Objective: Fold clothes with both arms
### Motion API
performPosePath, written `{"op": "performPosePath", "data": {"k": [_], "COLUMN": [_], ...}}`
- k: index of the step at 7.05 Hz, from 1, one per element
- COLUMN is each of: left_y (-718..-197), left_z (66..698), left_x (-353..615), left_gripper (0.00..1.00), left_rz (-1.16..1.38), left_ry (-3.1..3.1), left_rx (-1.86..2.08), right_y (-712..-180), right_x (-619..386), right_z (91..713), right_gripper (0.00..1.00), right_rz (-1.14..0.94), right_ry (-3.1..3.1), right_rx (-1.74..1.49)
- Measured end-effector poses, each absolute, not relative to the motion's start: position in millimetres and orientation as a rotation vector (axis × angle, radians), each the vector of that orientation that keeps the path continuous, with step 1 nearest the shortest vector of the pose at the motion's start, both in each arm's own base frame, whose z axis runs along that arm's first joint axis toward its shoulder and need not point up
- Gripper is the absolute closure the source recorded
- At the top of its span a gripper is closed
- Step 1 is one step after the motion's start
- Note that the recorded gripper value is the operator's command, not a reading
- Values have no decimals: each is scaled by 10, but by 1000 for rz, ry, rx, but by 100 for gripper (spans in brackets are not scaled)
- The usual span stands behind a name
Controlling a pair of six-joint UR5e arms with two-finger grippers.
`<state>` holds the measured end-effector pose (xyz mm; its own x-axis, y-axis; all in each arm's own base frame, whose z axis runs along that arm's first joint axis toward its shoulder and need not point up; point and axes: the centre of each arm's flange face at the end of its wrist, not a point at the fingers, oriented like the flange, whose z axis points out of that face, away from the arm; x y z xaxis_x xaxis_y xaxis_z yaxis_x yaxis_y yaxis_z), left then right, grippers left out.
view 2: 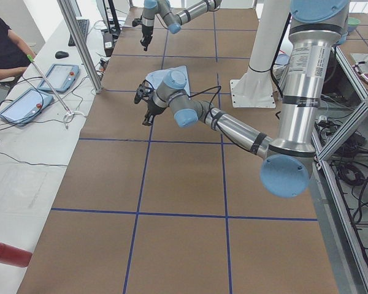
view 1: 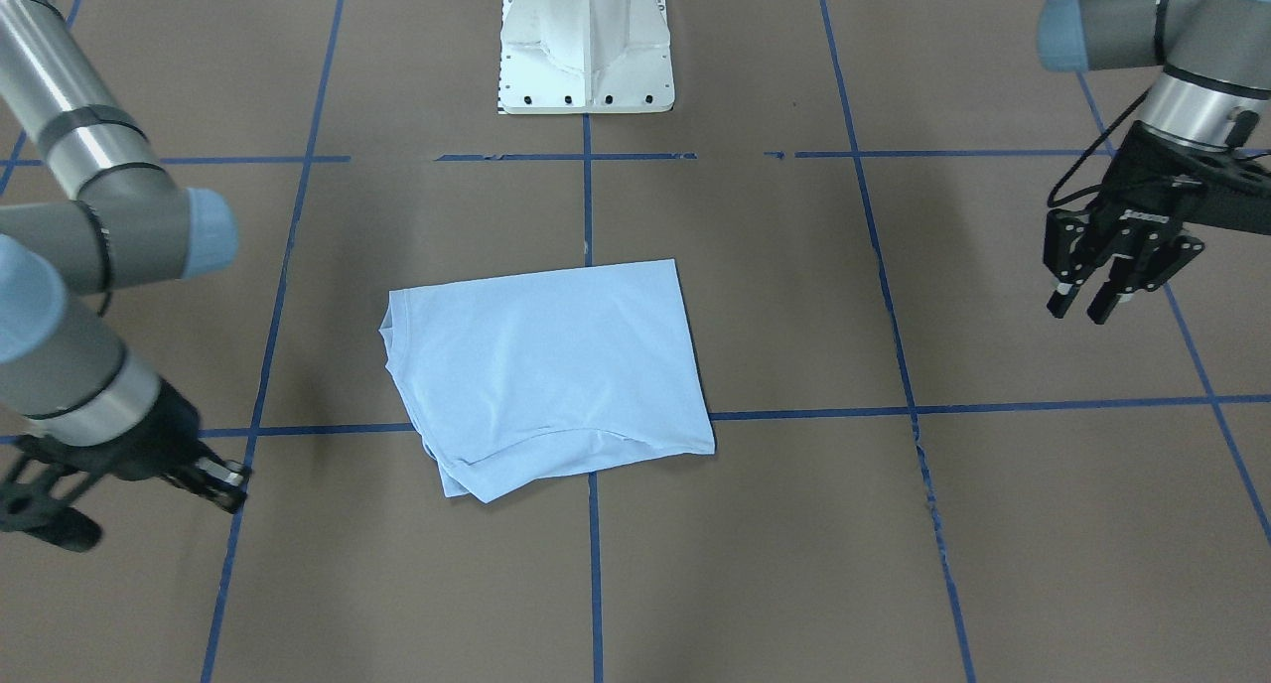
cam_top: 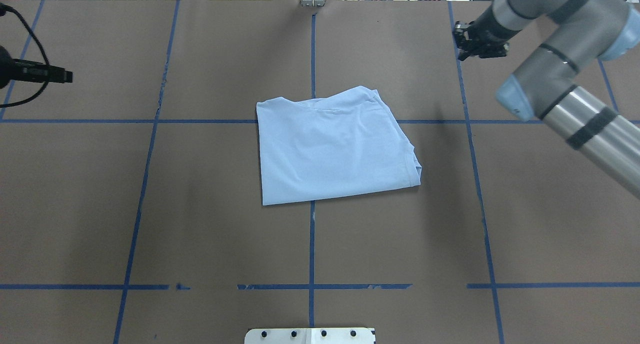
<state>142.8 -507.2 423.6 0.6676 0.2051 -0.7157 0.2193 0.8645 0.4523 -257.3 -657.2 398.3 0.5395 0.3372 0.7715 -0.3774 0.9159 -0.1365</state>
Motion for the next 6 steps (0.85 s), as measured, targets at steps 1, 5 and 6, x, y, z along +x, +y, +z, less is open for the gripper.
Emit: {"op": "performPosePath", "data": {"k": [1, 5, 6], "left_y": [-5119, -5270, -5242], "left_z": [4580, 5052, 5075], "left_x": [1004, 117, 23], "left_gripper": [53, 52, 52], "left_rz": [61, 90, 110], "left_ry": [824, 794, 813], "left_rx": [505, 326, 317], "right_y": [-6237, -4801, -4608], "right_x": [-1860, -309, -184], "right_z": [4335, 5210, 5212], "right_gripper": [100, 100, 1], "right_rz": [360, 140, 144], "right_ry": [-886, -741, -732], "right_rx": [49, 28, 11]}}
